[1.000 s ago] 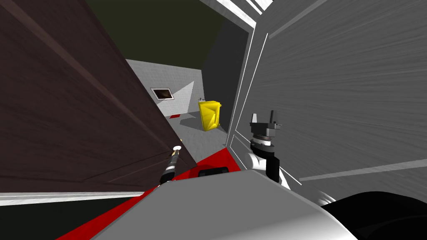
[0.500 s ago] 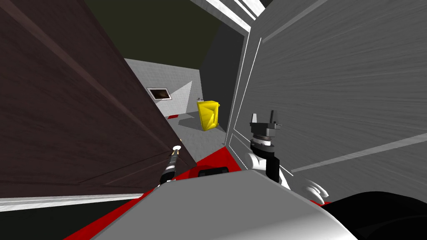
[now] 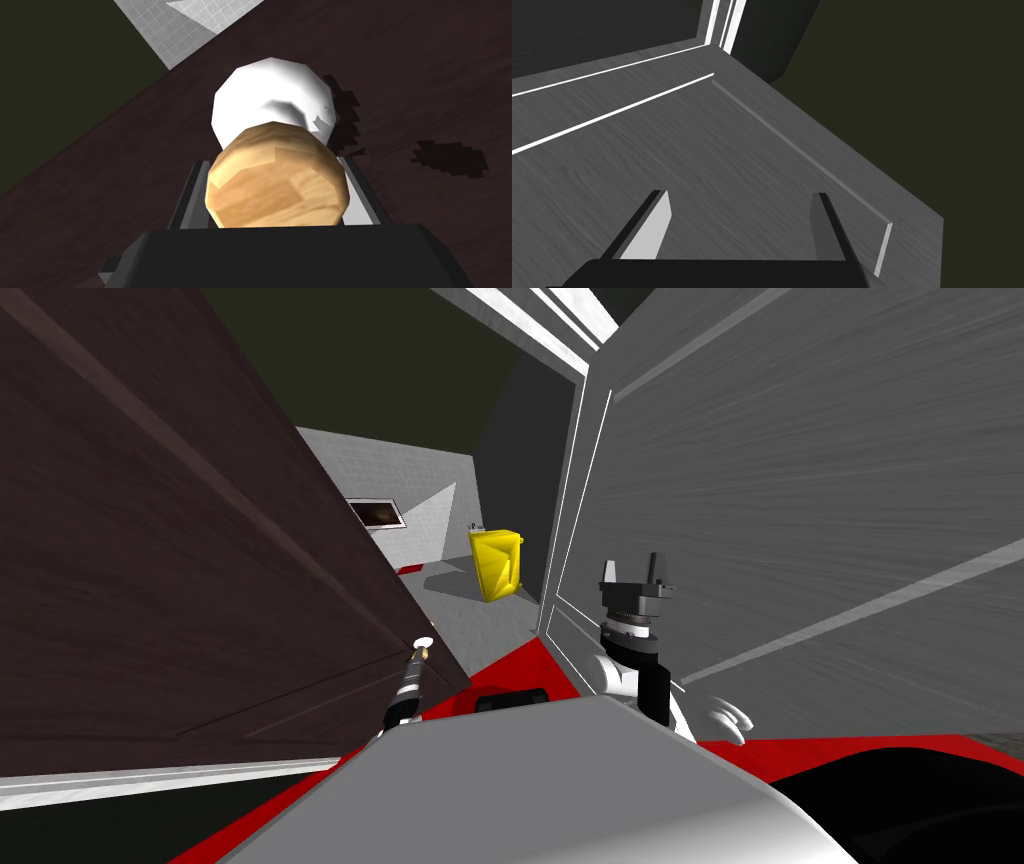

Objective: Pull the door open

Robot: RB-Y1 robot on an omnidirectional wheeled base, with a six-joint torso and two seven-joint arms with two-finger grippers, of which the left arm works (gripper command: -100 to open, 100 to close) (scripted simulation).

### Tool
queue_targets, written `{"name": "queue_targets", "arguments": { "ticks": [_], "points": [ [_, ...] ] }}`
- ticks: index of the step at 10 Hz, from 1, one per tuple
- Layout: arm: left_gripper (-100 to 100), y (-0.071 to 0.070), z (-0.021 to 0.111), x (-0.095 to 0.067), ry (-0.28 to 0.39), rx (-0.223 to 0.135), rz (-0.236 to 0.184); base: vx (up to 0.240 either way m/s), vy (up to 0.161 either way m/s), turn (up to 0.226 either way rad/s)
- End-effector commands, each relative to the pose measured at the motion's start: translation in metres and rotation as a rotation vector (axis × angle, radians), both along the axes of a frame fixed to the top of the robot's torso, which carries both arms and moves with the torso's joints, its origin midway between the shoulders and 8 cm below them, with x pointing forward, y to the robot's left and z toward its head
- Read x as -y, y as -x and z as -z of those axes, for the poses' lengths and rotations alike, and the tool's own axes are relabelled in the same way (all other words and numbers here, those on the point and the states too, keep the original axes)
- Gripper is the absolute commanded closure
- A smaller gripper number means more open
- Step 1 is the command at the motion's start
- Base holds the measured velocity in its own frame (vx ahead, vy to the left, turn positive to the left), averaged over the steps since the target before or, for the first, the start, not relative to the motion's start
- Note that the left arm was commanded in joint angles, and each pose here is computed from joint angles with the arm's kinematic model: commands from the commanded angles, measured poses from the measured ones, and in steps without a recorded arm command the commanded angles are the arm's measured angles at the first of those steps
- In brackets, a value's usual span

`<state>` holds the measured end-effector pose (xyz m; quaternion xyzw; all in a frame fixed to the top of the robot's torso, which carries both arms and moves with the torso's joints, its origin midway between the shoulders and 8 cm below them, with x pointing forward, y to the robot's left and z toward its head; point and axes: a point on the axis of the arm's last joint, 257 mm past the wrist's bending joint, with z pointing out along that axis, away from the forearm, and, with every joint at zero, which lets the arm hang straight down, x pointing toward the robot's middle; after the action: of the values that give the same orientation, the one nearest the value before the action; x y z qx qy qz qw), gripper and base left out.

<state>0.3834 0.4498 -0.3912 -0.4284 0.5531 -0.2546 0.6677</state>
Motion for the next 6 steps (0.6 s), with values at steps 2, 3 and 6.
{"name": "queue_targets", "arguments": {
  "ticks": [2, 3, 6],
  "points": [
    [100, 0.0004, 0.0005, -0.0027, 0.059, 0.017, -0.009, -0.038, 0.012, -0.05],
    [100, -0.0002, 0.0004, -0.0047, 0.105, 0.032, -0.015, -0.044, 0.007, -0.077],
    [100, -0.0013, 0.0003, -0.0087, 0.19, 0.062, -0.028, -0.062, 0.017, -0.081]
  ]
}}
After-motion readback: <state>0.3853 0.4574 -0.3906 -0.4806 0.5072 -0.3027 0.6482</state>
